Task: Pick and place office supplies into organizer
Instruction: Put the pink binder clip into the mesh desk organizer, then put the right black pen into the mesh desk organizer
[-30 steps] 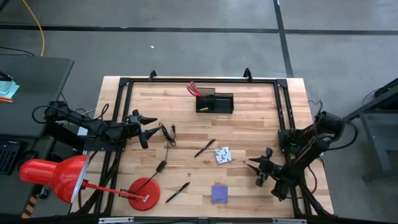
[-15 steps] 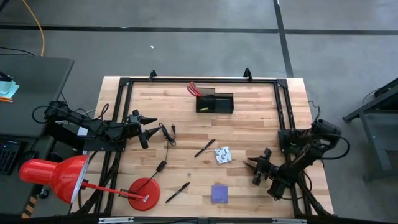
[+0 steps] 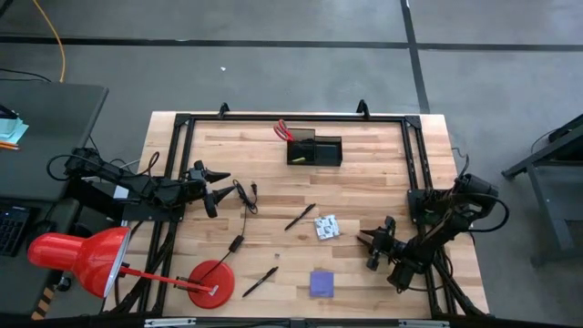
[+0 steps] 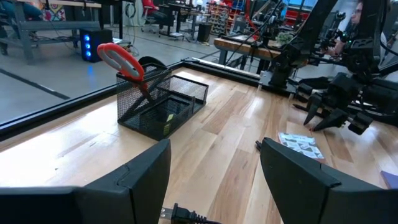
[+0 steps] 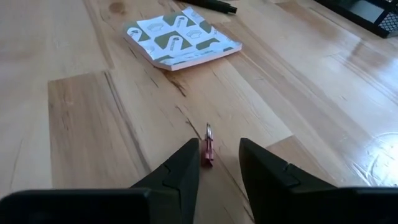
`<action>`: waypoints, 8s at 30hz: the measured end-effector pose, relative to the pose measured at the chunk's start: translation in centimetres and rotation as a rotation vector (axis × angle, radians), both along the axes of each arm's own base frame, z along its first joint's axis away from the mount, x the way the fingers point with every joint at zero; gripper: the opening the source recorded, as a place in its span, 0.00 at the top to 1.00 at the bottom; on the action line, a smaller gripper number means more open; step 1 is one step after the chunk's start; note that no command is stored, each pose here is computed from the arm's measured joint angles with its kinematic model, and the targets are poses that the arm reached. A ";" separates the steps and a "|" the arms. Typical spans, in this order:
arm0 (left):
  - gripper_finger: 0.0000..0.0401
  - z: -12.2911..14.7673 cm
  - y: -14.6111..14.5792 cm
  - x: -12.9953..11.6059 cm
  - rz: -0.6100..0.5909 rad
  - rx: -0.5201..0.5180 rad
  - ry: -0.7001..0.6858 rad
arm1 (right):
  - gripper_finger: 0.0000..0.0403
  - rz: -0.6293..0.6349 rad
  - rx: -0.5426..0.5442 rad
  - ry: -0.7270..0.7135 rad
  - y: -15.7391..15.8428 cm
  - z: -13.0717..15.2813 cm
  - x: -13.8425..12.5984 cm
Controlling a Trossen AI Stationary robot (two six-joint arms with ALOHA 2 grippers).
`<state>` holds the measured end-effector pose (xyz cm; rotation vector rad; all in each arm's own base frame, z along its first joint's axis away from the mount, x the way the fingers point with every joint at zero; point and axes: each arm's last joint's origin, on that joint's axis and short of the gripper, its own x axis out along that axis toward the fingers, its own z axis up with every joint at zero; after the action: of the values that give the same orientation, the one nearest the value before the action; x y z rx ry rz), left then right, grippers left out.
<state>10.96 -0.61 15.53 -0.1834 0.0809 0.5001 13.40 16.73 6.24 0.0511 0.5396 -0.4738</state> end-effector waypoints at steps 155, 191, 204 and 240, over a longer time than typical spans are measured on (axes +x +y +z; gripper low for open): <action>0.42 0.0 0.0 0.0 0.000 0.000 0.000 | 0.83 0.023 0.514 0.181 -24.0 9.3 21.3; 0.42 -0.2 0.0 0.0 0.000 0.005 0.020 | 0.84 -0.069 0.192 -0.390 9.1 10.5 7.0; 0.42 -0.2 0.0 0.0 0.000 0.005 0.020 | 0.91 0.101 0.085 -0.348 18.8 14.1 8.6; 0.42 -0.2 0.0 0.0 0.000 0.006 0.028 | 0.89 -0.603 0.028 0.181 18.2 2.2 3.1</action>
<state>10.96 -0.61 15.28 -0.1702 0.1062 0.5026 16.54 34.90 8.40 0.2020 0.7088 -1.0657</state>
